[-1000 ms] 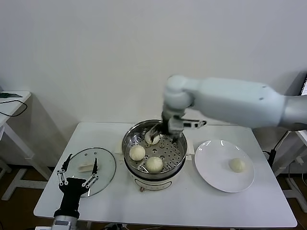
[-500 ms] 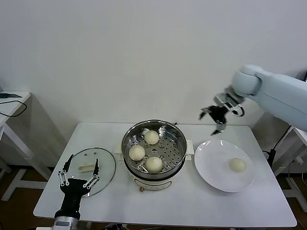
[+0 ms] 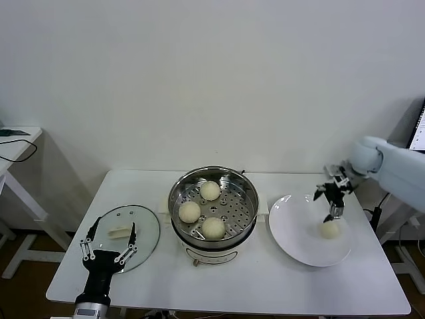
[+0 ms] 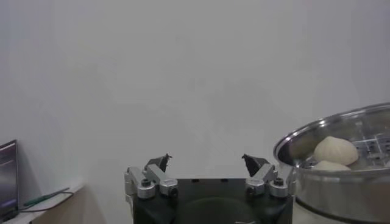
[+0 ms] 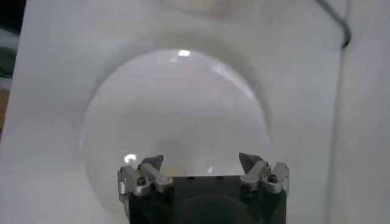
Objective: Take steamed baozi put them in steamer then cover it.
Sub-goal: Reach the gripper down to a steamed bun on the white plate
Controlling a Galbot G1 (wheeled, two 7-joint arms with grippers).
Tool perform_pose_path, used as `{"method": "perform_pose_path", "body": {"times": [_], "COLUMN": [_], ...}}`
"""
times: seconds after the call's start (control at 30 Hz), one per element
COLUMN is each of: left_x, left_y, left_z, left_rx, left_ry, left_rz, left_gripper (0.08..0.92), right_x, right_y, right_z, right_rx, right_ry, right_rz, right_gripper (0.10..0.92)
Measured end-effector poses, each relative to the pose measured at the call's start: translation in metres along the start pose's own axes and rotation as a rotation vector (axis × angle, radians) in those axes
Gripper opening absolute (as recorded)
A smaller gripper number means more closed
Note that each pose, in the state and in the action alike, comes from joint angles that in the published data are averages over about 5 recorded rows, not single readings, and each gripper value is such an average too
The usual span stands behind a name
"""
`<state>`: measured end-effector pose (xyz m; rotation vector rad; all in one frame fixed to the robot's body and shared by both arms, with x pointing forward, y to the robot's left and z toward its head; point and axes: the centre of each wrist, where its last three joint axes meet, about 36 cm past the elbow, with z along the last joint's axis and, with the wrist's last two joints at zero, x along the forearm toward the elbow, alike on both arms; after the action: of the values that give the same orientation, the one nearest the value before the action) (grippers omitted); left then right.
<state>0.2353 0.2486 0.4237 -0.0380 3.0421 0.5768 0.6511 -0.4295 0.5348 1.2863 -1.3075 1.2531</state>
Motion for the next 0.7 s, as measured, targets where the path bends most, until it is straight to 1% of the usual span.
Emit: {"method": "perform_pose_path", "body": {"times": [0.33,0.7], "left_x": [0.0,0.0], "left_y": [0.0,0.001], "left_z": [0.003,0.005], "left_rx": [-0.004,-0.004], "left_ry": [0.006,0.009], "left_rz": [-0.001,-0.003], "left_gripper": [0.823,0.823], "right_x": [-0.04,-0.061], "right_y": [0.011,0.015], "right_z": [0.014,0.022], "right_rx": [-0.059,-0.09], "right_ry": [0.03,0.047], "right_rz": [0.0,0.001], "right_gripper": [0.823,0.815]}}
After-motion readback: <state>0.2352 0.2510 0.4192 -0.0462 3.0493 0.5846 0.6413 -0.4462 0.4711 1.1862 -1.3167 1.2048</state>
